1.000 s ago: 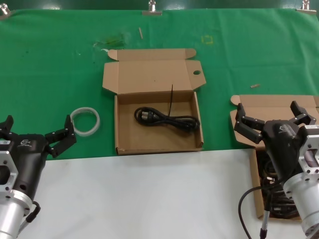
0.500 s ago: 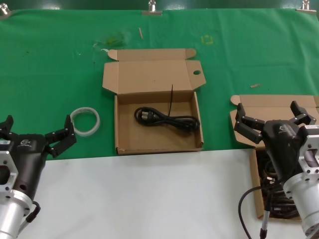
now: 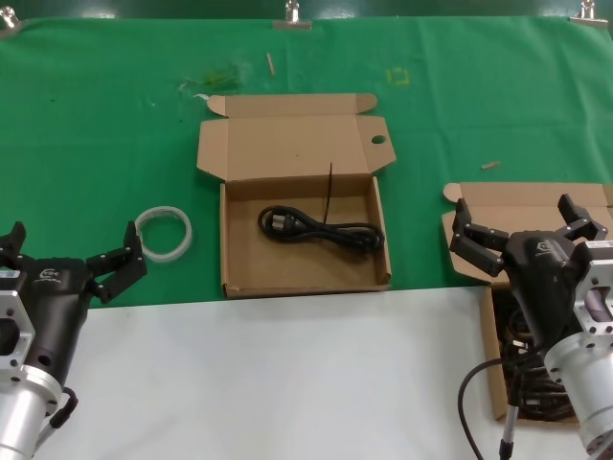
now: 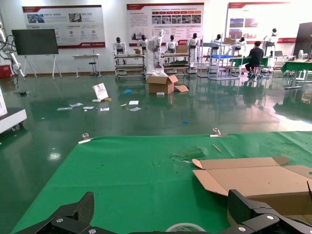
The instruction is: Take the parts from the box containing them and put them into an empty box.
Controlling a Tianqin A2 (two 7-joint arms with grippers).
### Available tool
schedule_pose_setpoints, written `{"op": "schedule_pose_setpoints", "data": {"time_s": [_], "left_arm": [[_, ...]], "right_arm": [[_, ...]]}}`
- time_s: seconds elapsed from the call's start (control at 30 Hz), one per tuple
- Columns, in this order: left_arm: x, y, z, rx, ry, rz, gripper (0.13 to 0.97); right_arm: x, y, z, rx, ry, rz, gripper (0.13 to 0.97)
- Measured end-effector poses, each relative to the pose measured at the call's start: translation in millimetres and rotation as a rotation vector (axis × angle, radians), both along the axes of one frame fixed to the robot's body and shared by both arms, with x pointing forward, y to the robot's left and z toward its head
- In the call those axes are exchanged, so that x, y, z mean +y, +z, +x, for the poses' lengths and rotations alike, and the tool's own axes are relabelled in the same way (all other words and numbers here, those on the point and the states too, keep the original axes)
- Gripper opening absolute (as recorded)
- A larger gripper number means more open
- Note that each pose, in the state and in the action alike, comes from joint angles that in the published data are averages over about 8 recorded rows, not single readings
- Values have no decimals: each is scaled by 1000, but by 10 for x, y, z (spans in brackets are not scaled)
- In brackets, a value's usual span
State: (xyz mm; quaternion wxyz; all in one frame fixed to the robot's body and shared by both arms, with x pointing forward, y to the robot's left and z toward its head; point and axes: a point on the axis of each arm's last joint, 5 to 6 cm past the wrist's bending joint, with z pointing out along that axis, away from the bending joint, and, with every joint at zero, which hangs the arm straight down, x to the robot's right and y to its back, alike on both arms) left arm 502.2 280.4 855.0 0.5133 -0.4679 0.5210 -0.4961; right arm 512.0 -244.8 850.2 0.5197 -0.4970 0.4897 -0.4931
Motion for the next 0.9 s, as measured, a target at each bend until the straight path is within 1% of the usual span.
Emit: {"op": "schedule_pose_setpoints", "data": {"time_s": [0.9], "left_arm": [[0, 0, 0, 0, 0, 0, 966]], "right_arm": [[0, 0, 0, 0, 0, 0, 966]]}}
